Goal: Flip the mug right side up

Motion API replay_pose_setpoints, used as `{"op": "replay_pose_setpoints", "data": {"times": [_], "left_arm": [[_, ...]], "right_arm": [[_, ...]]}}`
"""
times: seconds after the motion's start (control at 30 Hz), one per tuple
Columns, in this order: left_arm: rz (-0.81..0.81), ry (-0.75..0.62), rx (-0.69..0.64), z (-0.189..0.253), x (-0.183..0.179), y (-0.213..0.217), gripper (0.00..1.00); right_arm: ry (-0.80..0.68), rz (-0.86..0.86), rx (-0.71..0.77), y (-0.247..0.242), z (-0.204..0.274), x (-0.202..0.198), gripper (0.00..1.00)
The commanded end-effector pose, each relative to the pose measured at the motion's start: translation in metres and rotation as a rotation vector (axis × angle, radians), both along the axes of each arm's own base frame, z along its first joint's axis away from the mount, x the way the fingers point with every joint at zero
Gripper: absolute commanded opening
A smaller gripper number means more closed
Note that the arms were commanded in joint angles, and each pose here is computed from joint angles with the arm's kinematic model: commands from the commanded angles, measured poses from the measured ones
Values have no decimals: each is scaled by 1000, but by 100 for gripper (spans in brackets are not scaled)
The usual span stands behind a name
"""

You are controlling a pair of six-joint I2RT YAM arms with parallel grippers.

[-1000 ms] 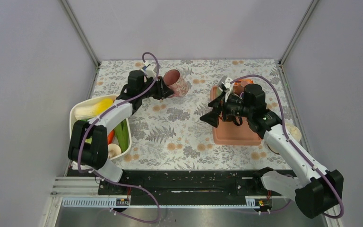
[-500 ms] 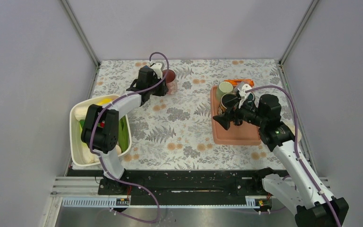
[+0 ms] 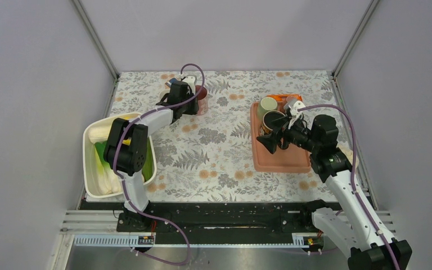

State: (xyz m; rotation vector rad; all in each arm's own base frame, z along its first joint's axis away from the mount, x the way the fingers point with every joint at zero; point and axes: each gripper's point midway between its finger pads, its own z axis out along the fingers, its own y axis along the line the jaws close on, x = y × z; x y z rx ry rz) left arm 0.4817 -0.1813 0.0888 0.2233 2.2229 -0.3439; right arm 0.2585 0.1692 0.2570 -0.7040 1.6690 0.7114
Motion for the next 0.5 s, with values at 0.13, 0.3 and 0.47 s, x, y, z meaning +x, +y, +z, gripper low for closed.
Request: {"op": "replay_pose_setpoints", "data": {"times": [0.13,0.3,0.47], "left_arm": [[23,-176,-65,62,33,-12,12],[20,-154,-81,60,30,-15,30],[21,-130,-99,58,26,-18,47]], "right_arm": [[-47,5,45,-1,15,0,99],[-53,2,49,-3,17,0,99],[-55,-1,49,-4,17,1,100]]}}
